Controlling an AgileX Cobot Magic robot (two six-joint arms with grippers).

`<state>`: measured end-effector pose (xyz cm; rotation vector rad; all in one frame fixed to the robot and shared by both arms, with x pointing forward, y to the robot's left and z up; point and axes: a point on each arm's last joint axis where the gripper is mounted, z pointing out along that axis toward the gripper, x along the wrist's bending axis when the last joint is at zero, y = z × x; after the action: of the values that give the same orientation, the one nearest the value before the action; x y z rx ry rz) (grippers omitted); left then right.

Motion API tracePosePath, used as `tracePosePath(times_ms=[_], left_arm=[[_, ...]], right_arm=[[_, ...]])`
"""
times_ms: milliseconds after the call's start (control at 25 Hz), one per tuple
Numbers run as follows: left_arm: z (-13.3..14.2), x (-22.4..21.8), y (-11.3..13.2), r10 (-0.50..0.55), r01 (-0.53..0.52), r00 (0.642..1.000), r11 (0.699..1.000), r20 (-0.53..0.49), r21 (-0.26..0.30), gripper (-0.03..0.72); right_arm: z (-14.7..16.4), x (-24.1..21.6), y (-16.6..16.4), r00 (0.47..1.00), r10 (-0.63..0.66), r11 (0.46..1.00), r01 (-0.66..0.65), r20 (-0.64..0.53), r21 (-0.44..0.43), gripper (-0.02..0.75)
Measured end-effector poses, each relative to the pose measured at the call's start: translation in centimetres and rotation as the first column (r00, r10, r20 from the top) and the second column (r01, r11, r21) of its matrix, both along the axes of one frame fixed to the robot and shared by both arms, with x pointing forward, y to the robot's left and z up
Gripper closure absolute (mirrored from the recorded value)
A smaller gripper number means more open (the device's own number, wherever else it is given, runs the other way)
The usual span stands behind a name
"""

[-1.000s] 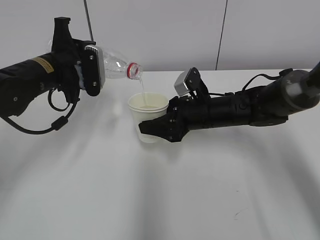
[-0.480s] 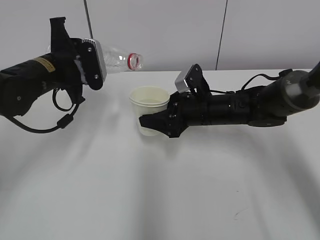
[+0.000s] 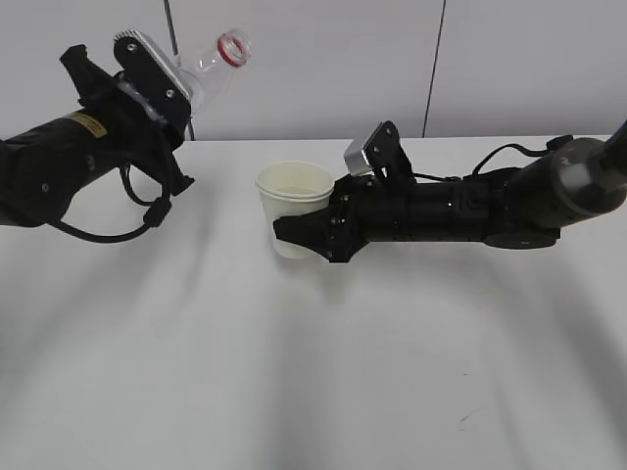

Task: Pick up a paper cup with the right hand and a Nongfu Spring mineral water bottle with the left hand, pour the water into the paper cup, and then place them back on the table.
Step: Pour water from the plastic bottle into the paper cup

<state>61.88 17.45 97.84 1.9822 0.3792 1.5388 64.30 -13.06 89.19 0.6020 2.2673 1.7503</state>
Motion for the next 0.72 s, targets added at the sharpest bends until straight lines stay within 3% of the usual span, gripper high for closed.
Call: tracePosePath(times_ms=[120, 240, 320, 440, 600, 720], left_arm=[[0.0, 0.0, 0.1, 0.035, -0.045, 0.998, 0.981, -0.06, -0.191, 0.393], [0.0, 0.0, 0.1, 0.05, -0.093, 0.991, 0.923, -0.124, -0.374, 0.393], [0.0, 0.0, 0.1, 0.052, -0.128, 0.985, 0.864, -0.166, -0.486, 0.393], [0.0, 0.0, 0.1, 0.044, -0.189, 0.971, 0.741, -0.234, -0.645, 0.393], [-0.2, 0.2, 0.1, 0.022, -0.239, 0.96, 0.583, -0.279, -0.777, 0.393], [-1.3, 0.5, 0.0, 0.016, -0.246, 0.96, 0.529, -0.281, -0.812, 0.393]], right_arm=[[0.0, 0.1, 0.0, 1.0, -0.008, 1.0, 0.008, 0.0, 0.0, 0.256], [0.0, 0.1, -0.1, 1.0, -0.012, 1.0, 0.012, 0.0, 0.0, 0.256], [0.0, 0.3, -0.5, 1.0, -0.022, 1.0, 0.022, 0.001, -0.002, 0.256], [0.0, 0.6, -1.2, 0.999, -0.041, 0.999, 0.041, 0.001, 0.0, 0.256], [0.1, 1.1, -2.2, 0.996, -0.088, 0.996, 0.088, -0.004, 0.019, 0.256], [0.2, 1.2, -2.3, 0.995, -0.097, 0.995, 0.097, -0.006, 0.024, 0.256]])
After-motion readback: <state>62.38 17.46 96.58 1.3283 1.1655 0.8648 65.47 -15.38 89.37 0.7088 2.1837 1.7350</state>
